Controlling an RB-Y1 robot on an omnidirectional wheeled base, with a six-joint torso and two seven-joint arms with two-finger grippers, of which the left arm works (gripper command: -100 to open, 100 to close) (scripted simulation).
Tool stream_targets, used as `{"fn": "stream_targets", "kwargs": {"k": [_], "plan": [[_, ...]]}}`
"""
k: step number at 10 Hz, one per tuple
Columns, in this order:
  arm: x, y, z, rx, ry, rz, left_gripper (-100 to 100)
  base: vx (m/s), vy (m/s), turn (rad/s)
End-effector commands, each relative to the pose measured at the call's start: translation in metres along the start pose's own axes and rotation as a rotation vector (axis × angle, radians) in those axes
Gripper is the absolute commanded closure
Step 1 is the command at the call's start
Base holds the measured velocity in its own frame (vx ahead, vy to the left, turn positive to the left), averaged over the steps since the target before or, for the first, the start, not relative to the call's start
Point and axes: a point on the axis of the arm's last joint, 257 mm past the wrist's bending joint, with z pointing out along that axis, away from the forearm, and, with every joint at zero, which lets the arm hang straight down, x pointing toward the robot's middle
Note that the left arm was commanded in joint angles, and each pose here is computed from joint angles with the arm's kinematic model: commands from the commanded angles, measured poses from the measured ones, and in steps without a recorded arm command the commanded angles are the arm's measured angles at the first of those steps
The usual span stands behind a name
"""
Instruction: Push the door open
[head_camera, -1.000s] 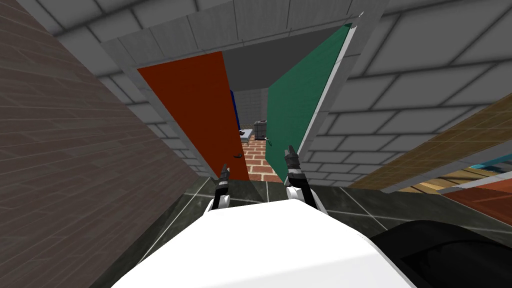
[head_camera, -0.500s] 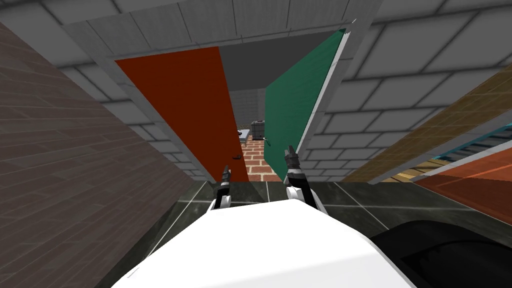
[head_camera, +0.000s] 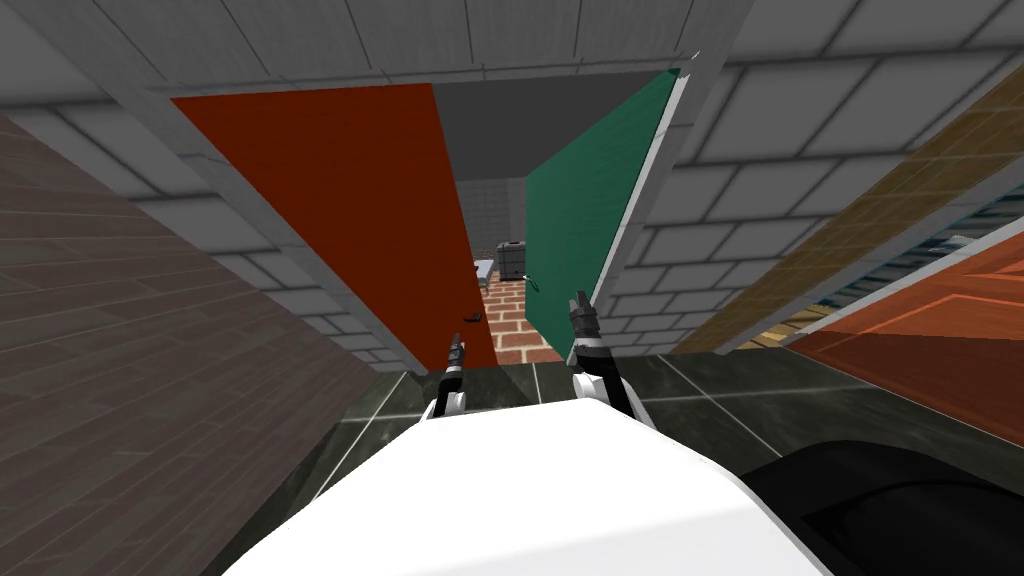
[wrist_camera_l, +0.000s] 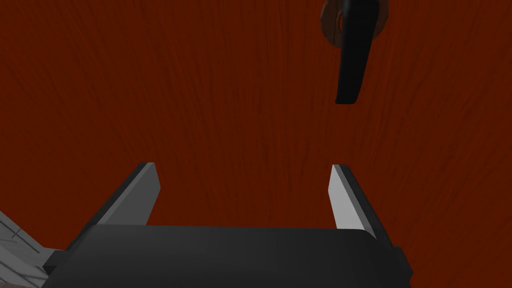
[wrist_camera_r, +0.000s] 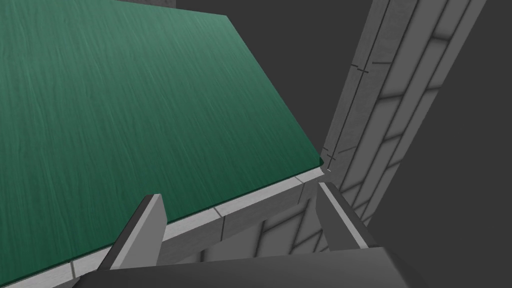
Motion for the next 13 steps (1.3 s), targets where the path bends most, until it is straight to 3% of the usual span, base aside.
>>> {"fn": "stream_targets", "kwargs": {"k": [1,6,13], "plan": [[0.001,0.007,0.0,-0.012,0.0,-0.003,-100,0.026,0.076,-0.039],[0.014,0.04,-0.0053,-0.08,0.005,-0.022,-100,0.028,0.089,-0.119],[0.033,0.071,-0.014,-0.147,0.012,-0.049,-100,0.027,0.086,-0.096]]}}
